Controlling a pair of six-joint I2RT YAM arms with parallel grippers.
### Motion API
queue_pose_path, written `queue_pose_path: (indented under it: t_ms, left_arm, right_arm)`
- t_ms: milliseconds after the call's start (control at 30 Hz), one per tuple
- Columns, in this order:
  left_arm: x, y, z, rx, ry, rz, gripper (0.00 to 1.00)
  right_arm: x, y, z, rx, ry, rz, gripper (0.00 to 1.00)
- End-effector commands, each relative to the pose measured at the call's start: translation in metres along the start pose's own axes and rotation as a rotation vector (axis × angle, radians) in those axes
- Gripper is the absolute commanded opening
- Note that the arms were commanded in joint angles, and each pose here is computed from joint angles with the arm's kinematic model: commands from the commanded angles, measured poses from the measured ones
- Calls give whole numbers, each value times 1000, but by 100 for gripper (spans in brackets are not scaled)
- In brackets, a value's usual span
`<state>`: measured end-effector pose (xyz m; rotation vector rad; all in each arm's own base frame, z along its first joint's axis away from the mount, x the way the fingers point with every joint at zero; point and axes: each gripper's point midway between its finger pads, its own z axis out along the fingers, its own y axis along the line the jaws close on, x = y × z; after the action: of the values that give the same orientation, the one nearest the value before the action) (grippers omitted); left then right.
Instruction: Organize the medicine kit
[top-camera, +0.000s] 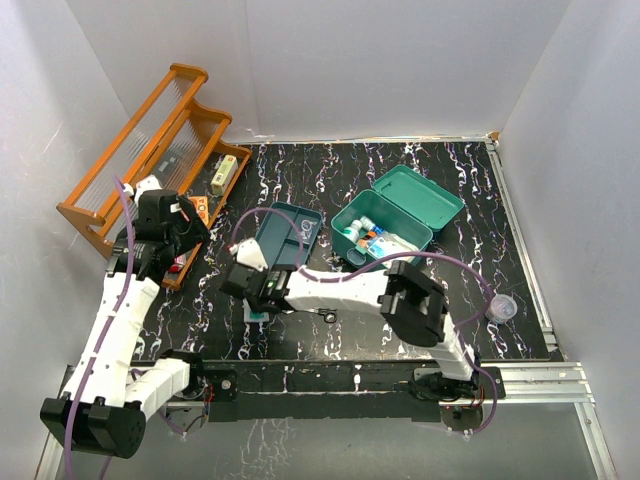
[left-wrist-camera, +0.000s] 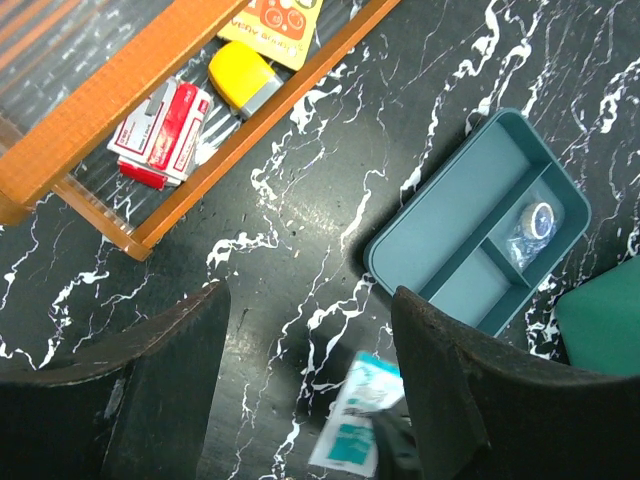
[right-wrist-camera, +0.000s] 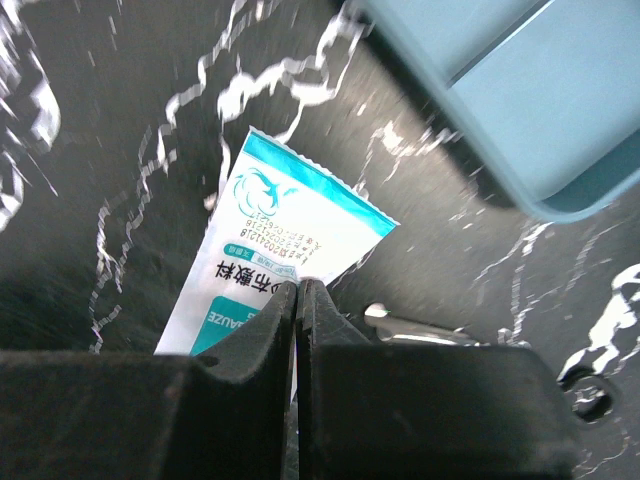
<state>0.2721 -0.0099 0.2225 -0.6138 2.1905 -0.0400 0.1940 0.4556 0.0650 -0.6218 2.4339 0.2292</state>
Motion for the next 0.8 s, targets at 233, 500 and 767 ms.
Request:
queue_pose_path:
  t_ms: [233, 500, 767]
  left_arm:
    - [30, -37, 29, 169, 146, 20, 63]
    - [54, -46, 55, 165, 264, -8, 61]
    - [59, -57, 75, 179, 298, -22, 61]
  right_arm:
    - [-92, -80, -41, 105, -286, 251, 0]
    - [-106, -129, -8, 132, -226, 273, 0]
    - [-111, -137, 11, 113, -190, 268, 0]
